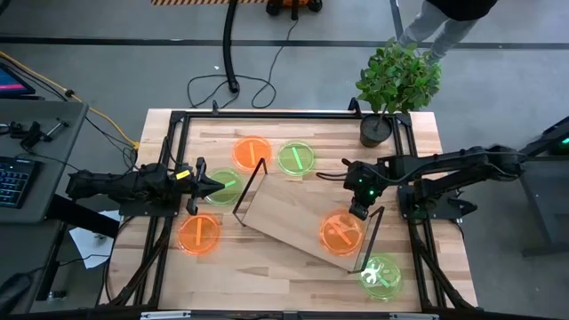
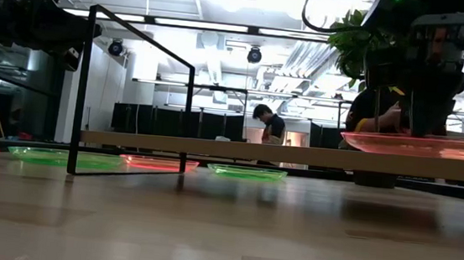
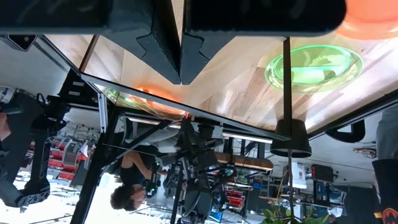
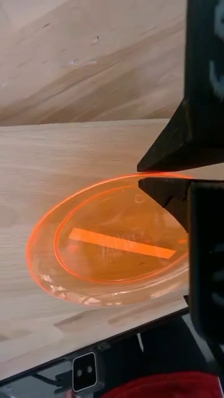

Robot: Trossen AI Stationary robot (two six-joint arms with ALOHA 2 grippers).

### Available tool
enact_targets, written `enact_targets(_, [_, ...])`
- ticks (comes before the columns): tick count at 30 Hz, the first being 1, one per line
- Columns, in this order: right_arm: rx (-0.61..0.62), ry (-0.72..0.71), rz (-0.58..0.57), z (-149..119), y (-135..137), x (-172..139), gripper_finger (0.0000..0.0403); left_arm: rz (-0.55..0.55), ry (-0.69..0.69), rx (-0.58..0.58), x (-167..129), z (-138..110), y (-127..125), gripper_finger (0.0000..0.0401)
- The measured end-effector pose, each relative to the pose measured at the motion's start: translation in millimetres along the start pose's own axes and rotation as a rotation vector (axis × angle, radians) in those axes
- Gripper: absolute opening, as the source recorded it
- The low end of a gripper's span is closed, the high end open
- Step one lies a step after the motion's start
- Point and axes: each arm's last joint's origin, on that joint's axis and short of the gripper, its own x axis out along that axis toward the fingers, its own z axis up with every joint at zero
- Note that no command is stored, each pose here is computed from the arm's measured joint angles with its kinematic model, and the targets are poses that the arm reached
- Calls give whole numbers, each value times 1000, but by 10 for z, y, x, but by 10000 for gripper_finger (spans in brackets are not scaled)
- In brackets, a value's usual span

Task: Place and stack plates onto a shelf
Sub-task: Put the top right orange plate into the shelf, then put the top right green plate into the shelf

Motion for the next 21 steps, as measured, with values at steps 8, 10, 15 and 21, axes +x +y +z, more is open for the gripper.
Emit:
enact_targets(8, [22,0,2,1,1,0,99,0,0,0,0,0,0,1])
enact_targets(10, [23,-1,8,9,15,-14,122,0,0,0,0,0,0,1])
enact_targets(15, [-46,-79,28,167,148,-191,155,0,0,0,0,-1,0,1])
enact_targets(21, [-85,-249,-109,378,207,-467,161,-1,0,0,0,0,0,1])
